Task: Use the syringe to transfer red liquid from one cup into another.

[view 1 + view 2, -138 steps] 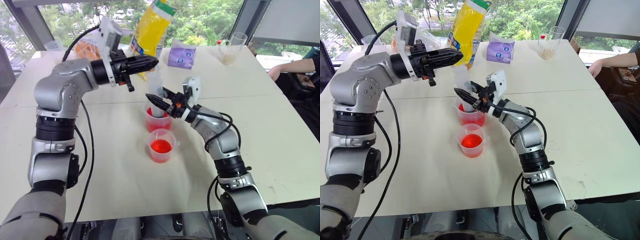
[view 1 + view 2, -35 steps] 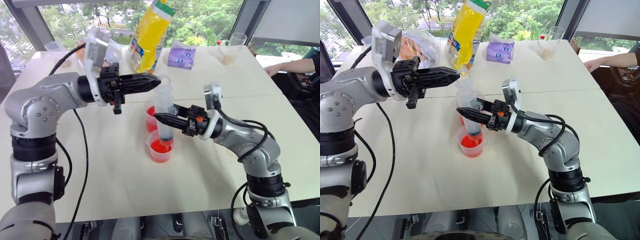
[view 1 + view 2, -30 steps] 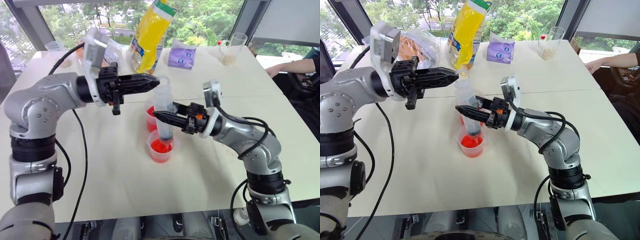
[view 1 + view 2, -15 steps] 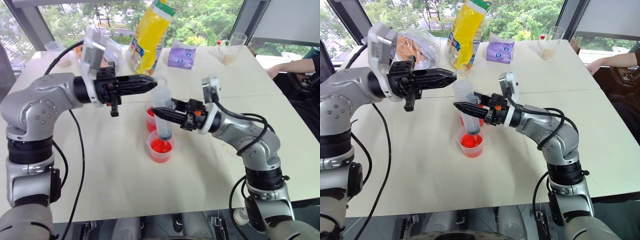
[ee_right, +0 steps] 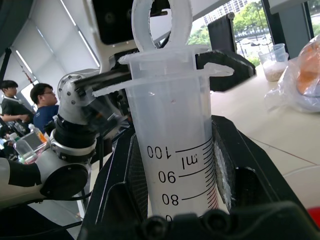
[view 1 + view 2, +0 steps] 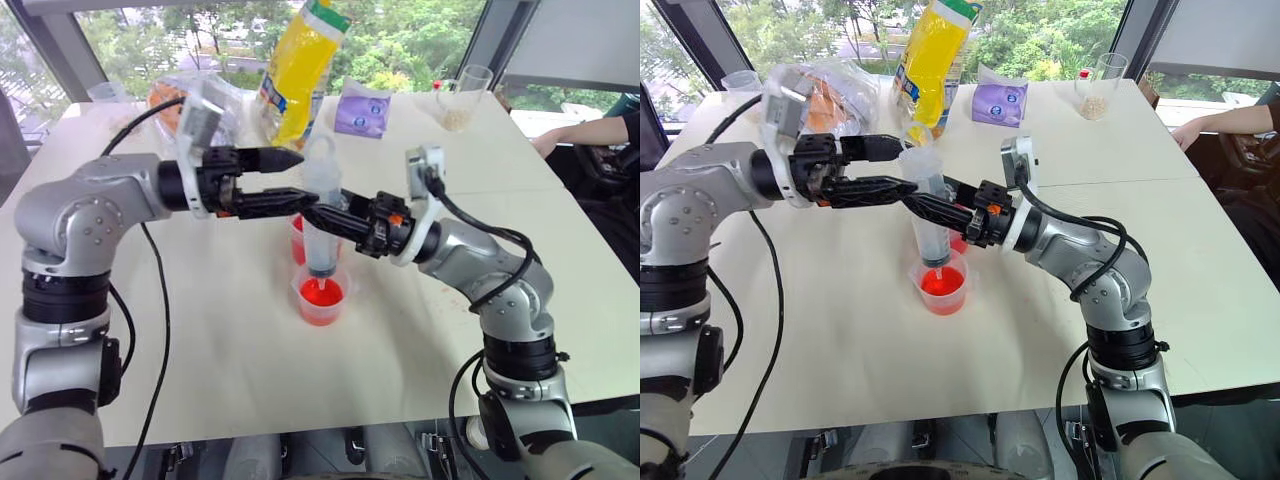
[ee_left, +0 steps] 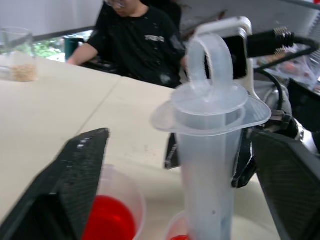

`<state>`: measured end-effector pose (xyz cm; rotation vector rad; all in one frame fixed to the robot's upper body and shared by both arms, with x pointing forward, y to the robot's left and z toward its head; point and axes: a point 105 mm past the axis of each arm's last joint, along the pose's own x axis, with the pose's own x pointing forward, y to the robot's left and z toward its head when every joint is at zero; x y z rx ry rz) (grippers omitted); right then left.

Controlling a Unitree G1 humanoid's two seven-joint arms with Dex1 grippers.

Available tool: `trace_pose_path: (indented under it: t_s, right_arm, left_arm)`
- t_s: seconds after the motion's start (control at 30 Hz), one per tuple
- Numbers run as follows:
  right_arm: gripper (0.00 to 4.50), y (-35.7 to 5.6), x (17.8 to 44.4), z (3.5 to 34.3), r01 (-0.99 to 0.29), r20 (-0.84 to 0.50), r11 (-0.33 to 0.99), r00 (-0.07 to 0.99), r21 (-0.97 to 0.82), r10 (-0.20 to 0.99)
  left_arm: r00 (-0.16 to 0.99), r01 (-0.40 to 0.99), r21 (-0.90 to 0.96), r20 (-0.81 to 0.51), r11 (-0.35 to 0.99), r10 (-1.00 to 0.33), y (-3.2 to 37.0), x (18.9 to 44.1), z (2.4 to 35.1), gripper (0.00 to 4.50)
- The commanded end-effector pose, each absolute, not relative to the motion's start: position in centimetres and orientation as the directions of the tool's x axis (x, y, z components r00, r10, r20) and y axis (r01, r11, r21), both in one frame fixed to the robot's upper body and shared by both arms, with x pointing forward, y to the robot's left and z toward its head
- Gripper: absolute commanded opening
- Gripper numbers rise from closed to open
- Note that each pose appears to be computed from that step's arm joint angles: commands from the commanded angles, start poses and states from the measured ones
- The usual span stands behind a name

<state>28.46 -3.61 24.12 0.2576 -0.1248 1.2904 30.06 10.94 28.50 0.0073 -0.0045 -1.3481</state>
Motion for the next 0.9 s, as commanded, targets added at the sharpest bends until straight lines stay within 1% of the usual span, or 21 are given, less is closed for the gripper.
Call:
trace_pose_path:
  t_s: [0.03, 0.17, 0.23, 0.3, 0.37, 0.4, 0.43, 0.47, 0.5, 0.53, 0.57, 0.63, 0.7, 0.83, 0.9]
  right_arm:
    - [1.37, -3.7, 28.0, 25.2, -0.965, 0.271, 0.246, 0.262, 0.094, 0.926]
    - [1.37, -4.0, 28.4, 25.8, -0.961, 0.276, 0.262, 0.278, 0.092, 0.920]
    - [1.37, -4.4, 28.9, 26.7, -0.955, 0.286, 0.281, 0.297, 0.098, 0.911]
    - [1.37, -4.9, 29.7, 27.6, -0.939, 0.276, 0.324, 0.344, 0.117, 0.898]
    - [1.37, -6.7, 33.3, 28.3, -0.841, 0.176, 0.510, 0.537, 0.179, 0.825]
    - [1.37, -7.9, 34.9, 28.6, -0.781, 0.125, 0.578, 0.615, 0.237, 0.779]
    - [1.37, -8.9, 35.9, 28.8, -0.728, 0.076, 0.619, 0.664, 0.295, 0.744]
    - [1.37, -9.7, 36.6, 28.8, -0.689, 0.034, 0.642, 0.690, 0.337, 0.723]
    - [1.37, -10.7, 37.3, 28.5, -0.633, -0.026, 0.684, 0.726, 0.362, 0.687]
    - [1.37, -12.0, 38.0, 27.7, -0.558, -0.117, 0.743, 0.765, 0.370, 0.633]
    - [1.37, -13.0, 38.4, 27.0, -0.502, -0.185, 0.784, 0.786, 0.365, 0.590]
    - [1.37, -14.5, 38.5, 25.3, -0.427, -0.312, 0.835, 0.787, 0.346, 0.532]
    - [1.37, -16.0, 38.2, 22.9, -0.362, -0.441, 0.872, 0.757, 0.330, 0.482]
    - [1.37, -17.7, 37.6, 19.2, -0.284, -0.582, 0.914, 0.706, 0.291, 0.405]
    - [1.37, -18.6, 37.5, 17.5, -0.243, -0.628, 0.933, 0.691, 0.267, 0.360]
  left_arm:
    - [0.252, 0.963, 0.089, 0.051, 0.256, -0.966, 12.7, 29.5, 30.8, 4.45]
    - [0.271, 0.957, 0.089, 0.060, 0.276, -0.961, 13.8, 29.1, 31.0, 4.45]
    - [0.276, 0.956, 0.087, 0.051, 0.280, -0.960, 14.1, 28.8, 30.6, 4.45]
    - [0.278, 0.956, 0.087, 0.037, 0.280, -0.960, 14.4, 28.4, 30.1, 4.45]
    - [0.300, 0.950, 0.088, 0.019, 0.301, -0.954, 14.6, 28.5, 29.4, 4.45]
    - [0.308, 0.947, 0.089, 0.008, 0.308, -0.951, 14.6, 28.6, 28.9, 4.45]
    - [0.311, 0.947, 0.089, 0.003, 0.310, -0.950, 14.6, 28.6, 28.6, 4.45]
    - [0.310, 0.947, 0.088, 0.000, 0.309, -0.951, 14.5, 28.5, 28.3, 4.45]
    - [0.310, 0.947, 0.093, -0.004, 0.308, -0.951, 14.4, 28.5, 28.1, 4.45]
    - [0.310, 0.947, 0.097, -0.007, 0.308, -0.951, 14.3, 28.4, 27.8, 4.45]
    - [0.310, 0.946, 0.105, -0.017, 0.307, -0.951, 14.2, 28.3, 27.5, 4.45]
    - [0.305, 0.947, 0.115, -0.034, 0.299, -0.952, 14.1, 28.1, 26.9, 4.45]
    - [0.293, 0.951, 0.109, -0.024, 0.289, -0.956, 13.9, 27.8, 26.8, 4.45]
    - [0.294, 0.951, 0.112, -0.024, 0.289, -0.956, 13.8, 27.7, 26.7, 4.45]
    - [0.294, 0.951, 0.111, -0.026, 0.290, -0.955, 13.8, 27.7, 26.6, 4.45]
